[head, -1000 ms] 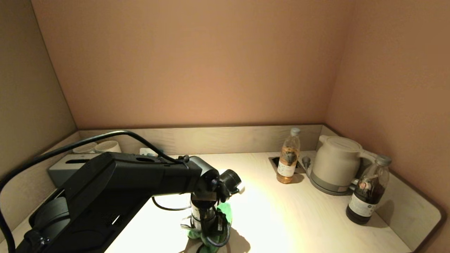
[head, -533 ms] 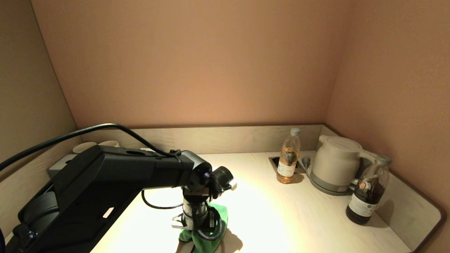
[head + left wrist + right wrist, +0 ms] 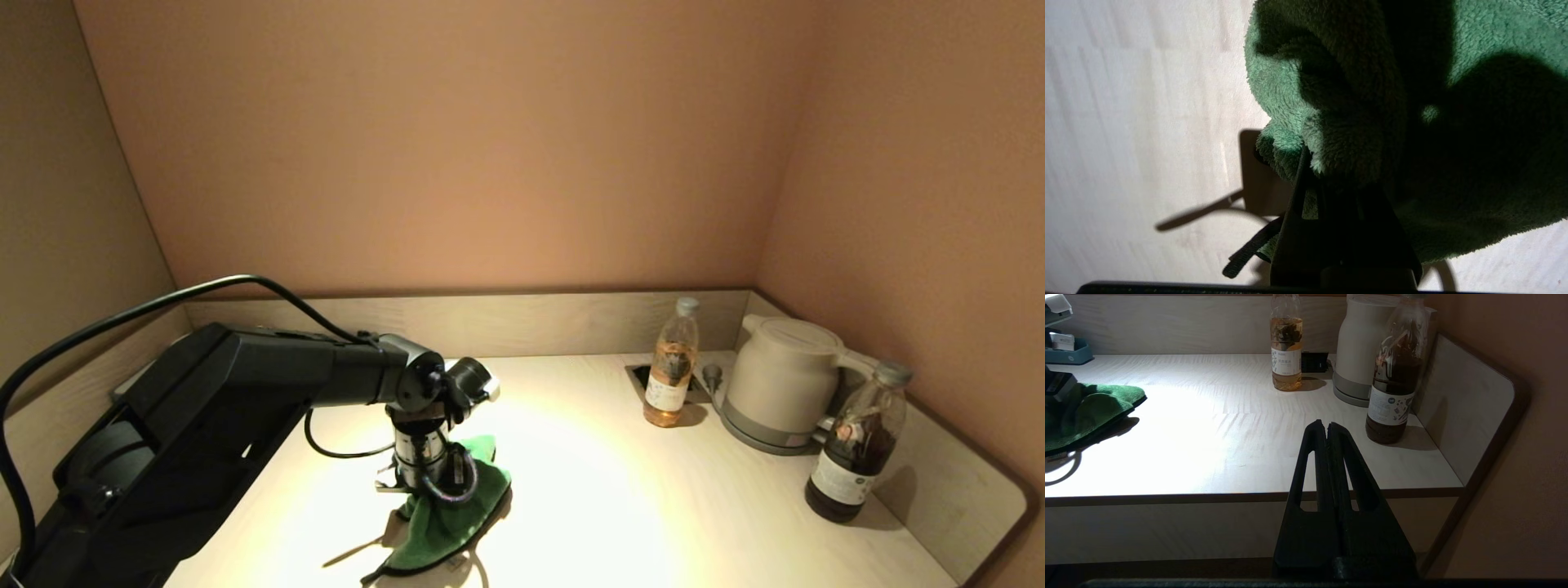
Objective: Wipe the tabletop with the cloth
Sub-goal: Sweep the stains on the table
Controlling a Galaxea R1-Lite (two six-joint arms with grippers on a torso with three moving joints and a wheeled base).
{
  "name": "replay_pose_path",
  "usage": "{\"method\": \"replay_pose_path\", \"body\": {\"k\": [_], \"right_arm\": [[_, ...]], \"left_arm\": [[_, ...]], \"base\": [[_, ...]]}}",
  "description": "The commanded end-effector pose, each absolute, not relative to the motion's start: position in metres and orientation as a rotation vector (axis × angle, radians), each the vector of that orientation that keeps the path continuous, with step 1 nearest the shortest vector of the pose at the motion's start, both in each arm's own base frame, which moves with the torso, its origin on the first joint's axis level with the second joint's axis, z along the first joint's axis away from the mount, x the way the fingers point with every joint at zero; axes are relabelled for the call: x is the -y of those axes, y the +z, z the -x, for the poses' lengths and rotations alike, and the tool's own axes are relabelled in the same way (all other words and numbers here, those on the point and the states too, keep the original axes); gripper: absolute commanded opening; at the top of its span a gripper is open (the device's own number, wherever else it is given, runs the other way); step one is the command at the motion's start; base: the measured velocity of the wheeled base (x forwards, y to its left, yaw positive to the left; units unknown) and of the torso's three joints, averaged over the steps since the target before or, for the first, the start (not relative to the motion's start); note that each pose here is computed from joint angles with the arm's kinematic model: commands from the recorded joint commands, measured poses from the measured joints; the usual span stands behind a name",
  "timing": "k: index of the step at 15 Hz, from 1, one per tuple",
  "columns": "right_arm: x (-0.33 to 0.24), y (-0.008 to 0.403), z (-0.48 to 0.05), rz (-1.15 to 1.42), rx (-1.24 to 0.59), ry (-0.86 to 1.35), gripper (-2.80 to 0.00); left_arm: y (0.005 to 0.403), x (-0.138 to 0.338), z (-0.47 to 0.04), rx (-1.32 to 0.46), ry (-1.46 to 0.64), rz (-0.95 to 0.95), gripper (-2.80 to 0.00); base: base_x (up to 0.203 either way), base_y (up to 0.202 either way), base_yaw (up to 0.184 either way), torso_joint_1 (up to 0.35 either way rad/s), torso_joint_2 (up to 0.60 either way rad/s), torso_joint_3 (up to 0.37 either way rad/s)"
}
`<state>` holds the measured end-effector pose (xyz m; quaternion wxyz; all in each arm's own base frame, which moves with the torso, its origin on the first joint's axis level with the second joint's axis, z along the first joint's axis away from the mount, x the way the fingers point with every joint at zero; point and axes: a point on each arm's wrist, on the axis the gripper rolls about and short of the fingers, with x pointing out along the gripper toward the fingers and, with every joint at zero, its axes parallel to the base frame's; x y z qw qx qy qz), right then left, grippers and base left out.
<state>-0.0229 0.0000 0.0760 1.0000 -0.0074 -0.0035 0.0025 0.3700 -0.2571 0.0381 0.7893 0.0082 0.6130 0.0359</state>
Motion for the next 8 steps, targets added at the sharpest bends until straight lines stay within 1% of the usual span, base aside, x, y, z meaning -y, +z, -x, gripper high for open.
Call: {"method": "replay_pose_path", "body": {"k": [1,5,8], "right_arm": [[0.000,0.076,0.023,0.015,0.006,0.006,-2.80],[0.000,0.076,0.023,0.015,0.006,0.006,-2.80],[0.000,0.076,0.023,0.015,0.006,0.006,-2.80]], "left_arm": [[0.027,0.260,-0.380,-1.273,0.032,-0.024,-2.80],[0.024,0.279,-0.375,-1.225,-0.059,-0.070,-2.80],[0.025,0.301,-0.356,-1.221,-0.128,-0.129,-2.80]], "base": [[0.000,0.000,0.000,0.000,0.00,0.000],[0.000,0.000,0.000,0.000,0.00,0.000],[0.000,0.000,0.000,0.000,0.00,0.000]]}}
